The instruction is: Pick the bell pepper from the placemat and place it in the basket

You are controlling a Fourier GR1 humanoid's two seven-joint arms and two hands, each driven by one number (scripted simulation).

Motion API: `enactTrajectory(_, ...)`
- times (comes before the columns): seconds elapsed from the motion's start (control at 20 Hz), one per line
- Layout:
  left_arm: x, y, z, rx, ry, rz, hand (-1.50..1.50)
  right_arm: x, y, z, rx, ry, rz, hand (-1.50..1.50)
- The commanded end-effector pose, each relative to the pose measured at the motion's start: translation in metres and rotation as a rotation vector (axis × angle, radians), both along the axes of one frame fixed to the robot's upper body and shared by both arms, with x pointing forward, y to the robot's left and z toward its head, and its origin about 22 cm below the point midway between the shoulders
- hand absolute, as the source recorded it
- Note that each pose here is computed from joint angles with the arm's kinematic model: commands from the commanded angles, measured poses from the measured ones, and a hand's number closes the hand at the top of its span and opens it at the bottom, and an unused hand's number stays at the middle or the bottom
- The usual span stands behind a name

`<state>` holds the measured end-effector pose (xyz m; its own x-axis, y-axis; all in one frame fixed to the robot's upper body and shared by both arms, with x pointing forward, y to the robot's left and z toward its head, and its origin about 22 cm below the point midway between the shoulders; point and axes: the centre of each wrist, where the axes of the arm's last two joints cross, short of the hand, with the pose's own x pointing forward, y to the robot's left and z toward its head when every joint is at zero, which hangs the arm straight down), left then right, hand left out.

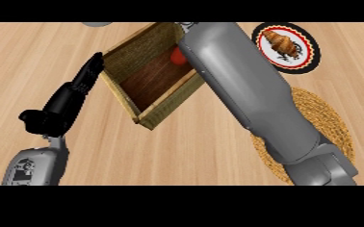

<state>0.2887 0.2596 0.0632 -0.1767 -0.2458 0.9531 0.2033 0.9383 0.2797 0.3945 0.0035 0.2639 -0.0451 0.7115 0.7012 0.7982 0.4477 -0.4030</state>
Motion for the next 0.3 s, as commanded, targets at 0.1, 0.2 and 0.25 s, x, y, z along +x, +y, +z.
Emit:
enactTrajectory(0.1,0.0,0.009,-0.002,0.011,0.031,0.012,0.0,-0.008,-0.012,0.031,0.35,-0.054,-0.04,-1.5)
enactTrajectory(0.2,-0.007,0.003,-0.012,-0.003,0.019,0.01,0.0,-0.014,-0.02,0.028,0.398,-0.048,-0.031,-1.5)
enactTrajectory(0.25,-0.005,0.005,-0.014,-0.009,0.02,0.013,0.0,-0.017,-0.019,0.028,0.42,-0.033,-0.021,-1.5)
